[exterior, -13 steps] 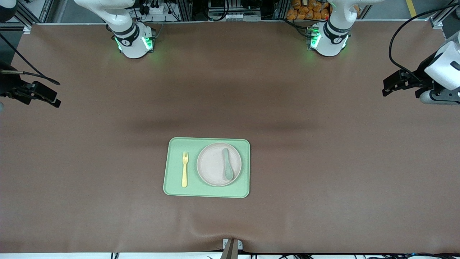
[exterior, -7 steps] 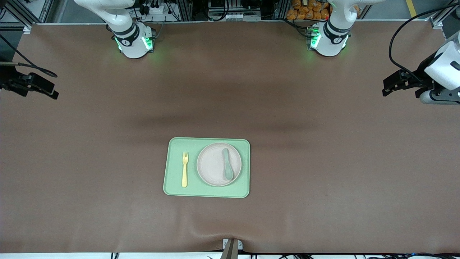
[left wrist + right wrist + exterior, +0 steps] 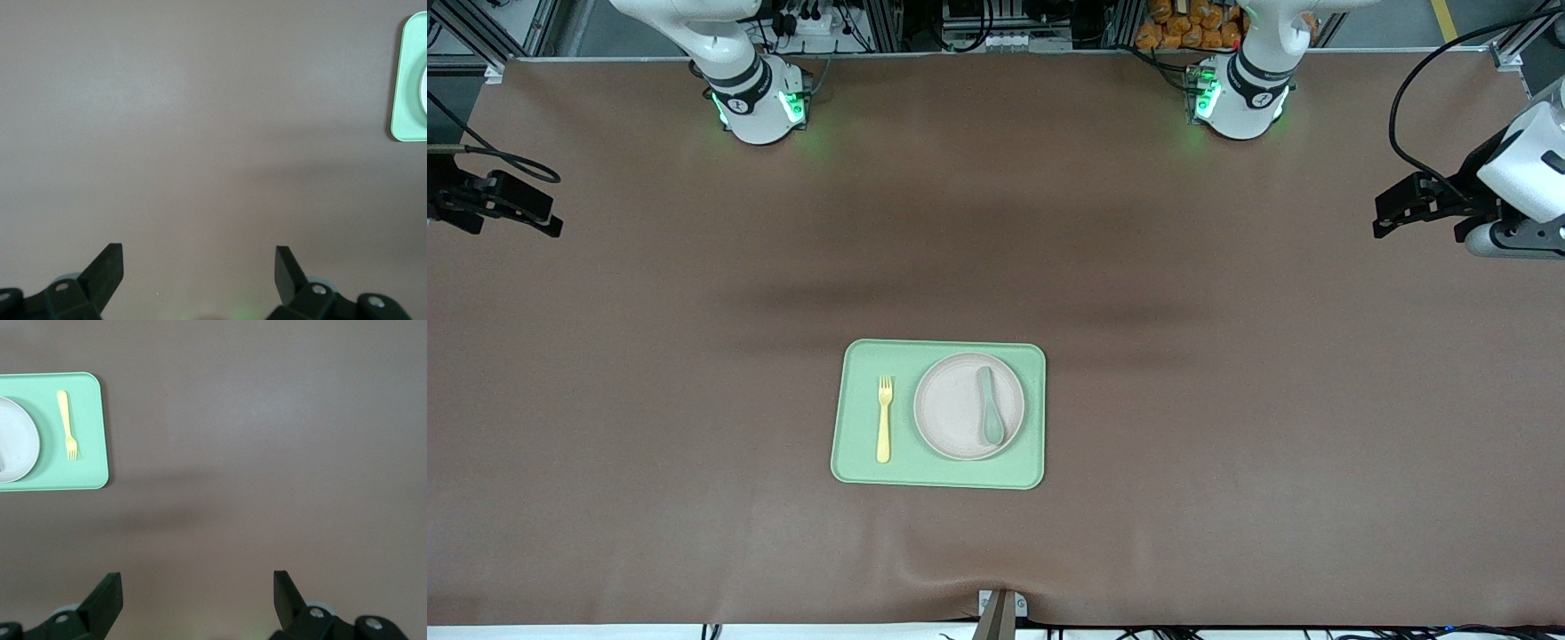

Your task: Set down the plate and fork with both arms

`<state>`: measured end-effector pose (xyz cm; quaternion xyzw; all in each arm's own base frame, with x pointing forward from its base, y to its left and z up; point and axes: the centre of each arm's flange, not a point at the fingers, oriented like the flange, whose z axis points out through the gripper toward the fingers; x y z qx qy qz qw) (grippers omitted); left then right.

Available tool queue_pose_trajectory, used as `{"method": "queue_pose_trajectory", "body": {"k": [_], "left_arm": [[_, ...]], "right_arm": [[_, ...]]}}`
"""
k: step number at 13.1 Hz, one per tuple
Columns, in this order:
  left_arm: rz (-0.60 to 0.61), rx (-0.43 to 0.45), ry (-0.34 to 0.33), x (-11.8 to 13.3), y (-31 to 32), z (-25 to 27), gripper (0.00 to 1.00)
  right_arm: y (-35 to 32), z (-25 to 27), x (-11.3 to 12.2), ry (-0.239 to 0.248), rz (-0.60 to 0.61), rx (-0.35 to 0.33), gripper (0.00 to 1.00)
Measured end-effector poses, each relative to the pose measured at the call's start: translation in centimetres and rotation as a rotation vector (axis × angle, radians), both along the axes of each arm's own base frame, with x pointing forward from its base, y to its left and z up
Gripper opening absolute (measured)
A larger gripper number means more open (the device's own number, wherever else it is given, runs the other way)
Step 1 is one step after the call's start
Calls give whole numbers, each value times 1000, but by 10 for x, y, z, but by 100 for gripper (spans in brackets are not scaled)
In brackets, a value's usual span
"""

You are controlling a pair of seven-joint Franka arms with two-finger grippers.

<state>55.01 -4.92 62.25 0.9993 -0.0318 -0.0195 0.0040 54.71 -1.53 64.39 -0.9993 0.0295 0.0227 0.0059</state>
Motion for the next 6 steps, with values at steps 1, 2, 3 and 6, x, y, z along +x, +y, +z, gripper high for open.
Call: {"method": "queue_pose_trajectory", "body": {"k": [1, 2, 3, 6], "left_arm": [[0, 0, 0, 0, 0, 0, 100], [-1, 0, -1, 0, 0, 0, 100], [-1, 0, -3, 0, -1, 2, 100], [-6, -1, -16, -1, -3, 13, 100]], "right_arm": [[0, 0, 0, 0, 0, 0, 100], [0, 0, 0, 0, 0, 0, 100], [0, 0, 0, 1, 0, 0, 100], [0, 0, 0, 1, 0, -1, 100]]}}
